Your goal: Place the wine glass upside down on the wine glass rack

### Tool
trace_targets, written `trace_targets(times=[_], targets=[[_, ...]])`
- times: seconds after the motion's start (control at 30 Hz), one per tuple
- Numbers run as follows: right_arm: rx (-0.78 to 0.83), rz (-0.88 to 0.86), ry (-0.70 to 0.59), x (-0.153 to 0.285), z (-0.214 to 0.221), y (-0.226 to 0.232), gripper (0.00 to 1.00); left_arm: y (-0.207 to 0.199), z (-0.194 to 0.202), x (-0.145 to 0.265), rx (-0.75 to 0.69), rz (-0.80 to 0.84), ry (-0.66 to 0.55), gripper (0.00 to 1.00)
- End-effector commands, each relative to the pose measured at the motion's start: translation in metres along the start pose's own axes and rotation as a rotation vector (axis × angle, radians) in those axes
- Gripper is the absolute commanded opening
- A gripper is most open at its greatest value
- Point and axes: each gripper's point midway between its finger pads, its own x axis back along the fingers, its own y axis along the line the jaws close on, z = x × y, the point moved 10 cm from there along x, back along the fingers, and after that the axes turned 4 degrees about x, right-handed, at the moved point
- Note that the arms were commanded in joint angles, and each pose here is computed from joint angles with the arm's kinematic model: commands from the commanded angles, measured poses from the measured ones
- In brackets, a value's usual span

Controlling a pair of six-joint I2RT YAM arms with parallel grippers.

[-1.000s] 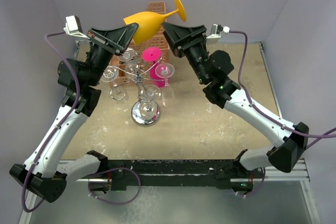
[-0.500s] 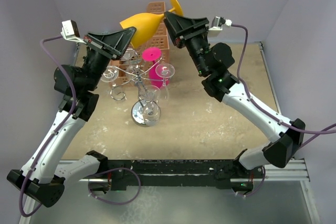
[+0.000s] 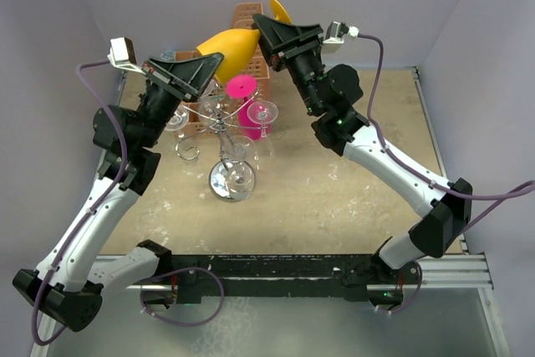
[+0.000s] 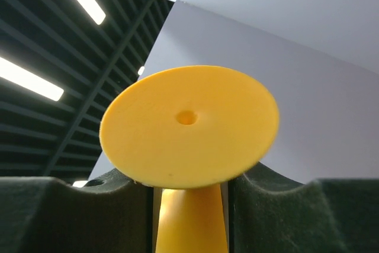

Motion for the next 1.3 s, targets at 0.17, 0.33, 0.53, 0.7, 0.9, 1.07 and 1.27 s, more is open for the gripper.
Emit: trace_targets(times=[0.17,0.33,0.53,0.7,0.9,1.07,1.27], targets=[[-0.066,-0.181,0.029,0.0,-0.001,0.031,0.13,-0.022,0.001,0.019,-0.049,0.049,0.027,0.0],[-0.012,-0.229,0.015,0.007,-0.004,0.041,0.0,-0.028,-0.001,0.025,-0.122,0.009,0.027,0.13],[0.078,-0.282,-0.001,0.017,-0.009,0.052,0.0,-0.04,-0.011,0.044,-0.274,-0.117,-0.007,0.33],[0.215,-0.257,0.056,0.02,-0.006,0.052,0.0,-0.061,-0.019,0.067,-0.41,-0.183,-0.012,0.4],[0.355,-0.255,0.149,0.014,0.016,0.055,0.0,-0.109,-0.028,0.078,-0.44,-0.077,-0.023,0.48],[0.419,-0.3,0.201,0.023,0.045,0.063,0.0,-0.121,-0.033,0.075,-0.384,-0.1,-0.051,0.52],[0.527,-0.374,0.222,0.038,0.076,0.063,0.0,-0.108,-0.032,0.054,-0.186,-0.151,-0.091,0.56]])
